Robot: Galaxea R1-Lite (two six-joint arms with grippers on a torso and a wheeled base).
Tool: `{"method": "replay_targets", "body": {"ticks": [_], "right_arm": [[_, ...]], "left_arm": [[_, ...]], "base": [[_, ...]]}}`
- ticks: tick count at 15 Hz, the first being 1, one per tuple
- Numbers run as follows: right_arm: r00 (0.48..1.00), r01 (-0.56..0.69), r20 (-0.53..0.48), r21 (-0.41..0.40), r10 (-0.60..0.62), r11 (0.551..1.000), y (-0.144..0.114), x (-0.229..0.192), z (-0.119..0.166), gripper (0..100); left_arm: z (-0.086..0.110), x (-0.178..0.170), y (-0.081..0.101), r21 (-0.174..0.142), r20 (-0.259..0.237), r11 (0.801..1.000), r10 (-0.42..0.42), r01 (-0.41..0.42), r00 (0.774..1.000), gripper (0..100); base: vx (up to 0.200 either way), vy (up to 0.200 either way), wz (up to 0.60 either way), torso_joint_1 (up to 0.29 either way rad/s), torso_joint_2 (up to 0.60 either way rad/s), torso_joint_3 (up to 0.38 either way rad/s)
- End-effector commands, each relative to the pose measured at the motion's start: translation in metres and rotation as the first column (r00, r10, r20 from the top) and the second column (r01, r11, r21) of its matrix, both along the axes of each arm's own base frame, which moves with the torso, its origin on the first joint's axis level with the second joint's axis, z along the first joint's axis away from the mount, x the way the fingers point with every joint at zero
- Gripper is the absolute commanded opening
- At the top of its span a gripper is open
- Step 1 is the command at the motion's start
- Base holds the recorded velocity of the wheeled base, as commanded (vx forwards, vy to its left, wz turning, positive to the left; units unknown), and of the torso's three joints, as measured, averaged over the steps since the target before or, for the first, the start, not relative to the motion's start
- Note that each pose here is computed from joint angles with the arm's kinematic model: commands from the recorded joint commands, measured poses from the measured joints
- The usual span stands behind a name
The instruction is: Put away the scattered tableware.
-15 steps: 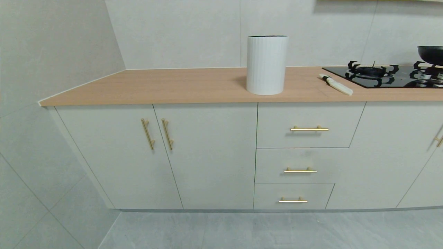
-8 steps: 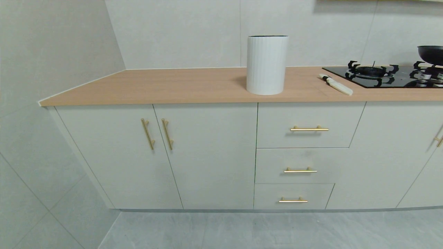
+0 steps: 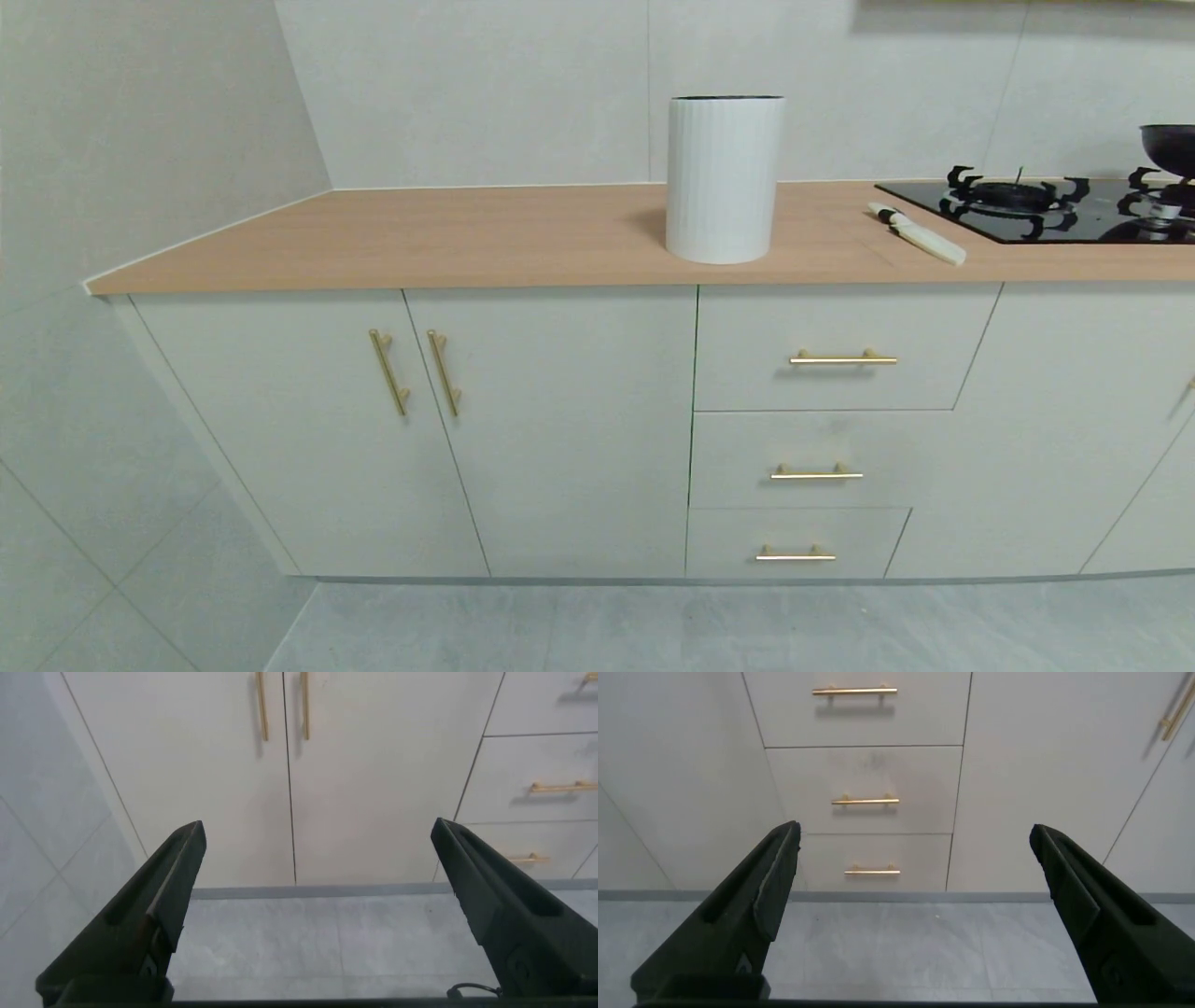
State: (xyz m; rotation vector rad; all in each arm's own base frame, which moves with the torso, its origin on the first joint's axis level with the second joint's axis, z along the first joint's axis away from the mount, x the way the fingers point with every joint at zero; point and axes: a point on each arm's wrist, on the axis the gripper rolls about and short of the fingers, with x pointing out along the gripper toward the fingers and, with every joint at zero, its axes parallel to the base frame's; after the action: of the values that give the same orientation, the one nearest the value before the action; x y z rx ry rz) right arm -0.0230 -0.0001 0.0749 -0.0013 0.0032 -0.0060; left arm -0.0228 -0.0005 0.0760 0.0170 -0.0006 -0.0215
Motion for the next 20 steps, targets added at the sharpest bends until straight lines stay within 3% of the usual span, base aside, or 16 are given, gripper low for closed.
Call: {"method": "replay_targets", "body": {"ticks": [1,17,20], "right_arm": [[1.000,0.000,-0.003,0.000,0.000,1.000,0.0000,0.0002,0.0000,100],[1.000,0.000,-0.003,0.000,0.000,1.000,0.0000,0.0002,0.0000,100],[1.000,0.000,-0.003,0.000,0.000,1.000,0.0000,0.0002,0.0000,100]], "left_arm": [[0.0000,0.0000,0.0000,0.000,0.000,1.000,0.000,0.000,1.000,100],[0.0000,0.0000,0.0000,0.000,0.000,1.000,0.000,0.000,1.000,100],[0.0000,0.0000,0.0000,-0.003,0.000,1.000,0.000,0.000,1.000,100]], "base": [[0.200,0.000,0.00,0.002,0.00,0.002],[0.200,0.000,0.00,0.003,0.00,0.001],[0.000,0.000,0.00,0.000,0.00,0.000]]}}
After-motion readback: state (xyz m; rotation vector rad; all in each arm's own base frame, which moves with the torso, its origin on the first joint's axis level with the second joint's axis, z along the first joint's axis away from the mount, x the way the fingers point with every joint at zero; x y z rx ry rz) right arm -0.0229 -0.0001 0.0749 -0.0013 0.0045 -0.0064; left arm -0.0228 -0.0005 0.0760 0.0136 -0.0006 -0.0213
